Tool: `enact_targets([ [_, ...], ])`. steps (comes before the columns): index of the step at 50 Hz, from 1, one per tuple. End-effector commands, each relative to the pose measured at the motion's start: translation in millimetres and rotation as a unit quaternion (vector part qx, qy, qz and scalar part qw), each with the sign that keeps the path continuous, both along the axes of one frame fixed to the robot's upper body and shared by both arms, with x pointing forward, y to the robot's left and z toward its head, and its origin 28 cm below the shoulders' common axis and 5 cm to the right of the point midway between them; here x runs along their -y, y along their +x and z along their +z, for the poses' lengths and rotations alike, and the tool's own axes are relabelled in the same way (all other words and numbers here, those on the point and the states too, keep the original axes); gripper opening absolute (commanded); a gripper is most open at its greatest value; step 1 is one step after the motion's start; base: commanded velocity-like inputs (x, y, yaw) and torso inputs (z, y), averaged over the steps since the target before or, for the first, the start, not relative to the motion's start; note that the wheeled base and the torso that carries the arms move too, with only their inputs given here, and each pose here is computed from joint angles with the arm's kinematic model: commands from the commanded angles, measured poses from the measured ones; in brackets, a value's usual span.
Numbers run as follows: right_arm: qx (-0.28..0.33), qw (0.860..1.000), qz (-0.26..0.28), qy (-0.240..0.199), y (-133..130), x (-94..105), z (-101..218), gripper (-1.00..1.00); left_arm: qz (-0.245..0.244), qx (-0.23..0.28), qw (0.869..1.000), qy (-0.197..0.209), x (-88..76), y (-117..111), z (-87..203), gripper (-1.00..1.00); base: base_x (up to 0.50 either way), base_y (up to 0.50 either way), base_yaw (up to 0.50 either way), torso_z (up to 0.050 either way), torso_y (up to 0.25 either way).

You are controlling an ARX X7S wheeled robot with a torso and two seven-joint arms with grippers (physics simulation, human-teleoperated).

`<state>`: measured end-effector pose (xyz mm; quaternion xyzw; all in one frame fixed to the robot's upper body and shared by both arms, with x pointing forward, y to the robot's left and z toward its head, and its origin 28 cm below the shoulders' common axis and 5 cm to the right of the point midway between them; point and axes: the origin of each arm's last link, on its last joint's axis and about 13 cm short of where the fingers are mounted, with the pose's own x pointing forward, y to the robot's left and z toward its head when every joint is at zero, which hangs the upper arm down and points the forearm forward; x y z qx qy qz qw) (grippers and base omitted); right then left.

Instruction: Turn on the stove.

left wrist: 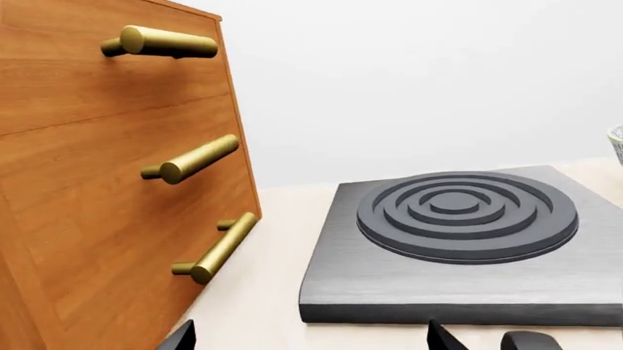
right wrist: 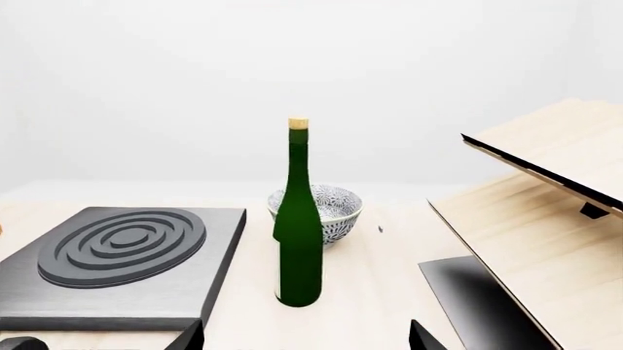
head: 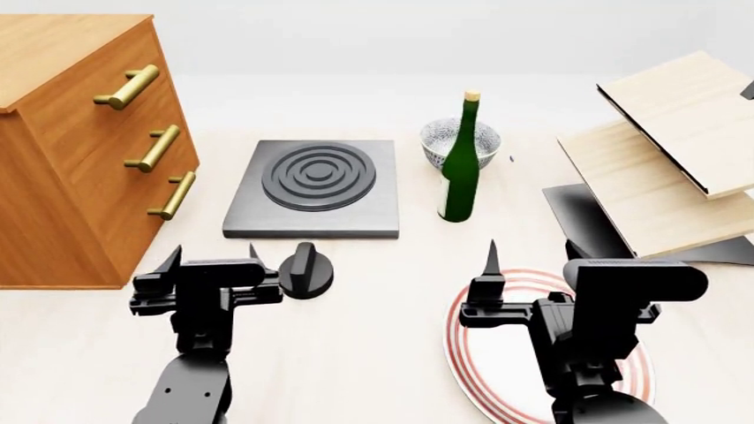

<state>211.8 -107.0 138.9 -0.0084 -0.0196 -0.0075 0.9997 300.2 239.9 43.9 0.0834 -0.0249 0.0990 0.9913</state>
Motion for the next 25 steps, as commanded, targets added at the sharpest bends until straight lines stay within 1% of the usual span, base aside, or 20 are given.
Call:
enact_targets([
  [1, -0.008, 1.000, -0.003, 0.002, -1, 1.5, -6, 1.00, -0.002, -0.015, 1.000, 0.006, 5.7, 10, -28, 1.00, 0.00, 0.00, 0.00, 0.000, 0.000],
  [6, -0.010, 1.000, -0.004, 0.003, -1, 1.5, -7, 1.00, -0.001, -0.032, 0.999, 0.007, 7.2, 7, -44, 1.00, 0.00, 0.00, 0.00, 0.000, 0.000],
  [15, -0.014, 1.000, -0.002, 0.002, -1, 1.0, -10, 1.00, 0.000, -0.051, 0.999, 0.008, 8.4, 8, -60, 1.00, 0.00, 0.00, 0.00, 0.000, 0.000],
  [19, -0.016, 1.000, -0.003, 0.002, -1, 0.9, -10, 1.00, -0.004, -0.054, 0.999, 0.007, 11.9, 9, -61, 1.00, 0.00, 0.00, 0.00, 0.000, 0.000],
  [25, -0.020, 1.000, -0.004, 0.003, -1, 1.5, -14, 1.00, -0.024, -0.046, 0.999, 0.006, 23.7, 13, -54, 1.00, 0.00, 0.00, 0.00, 0.000, 0.000],
])
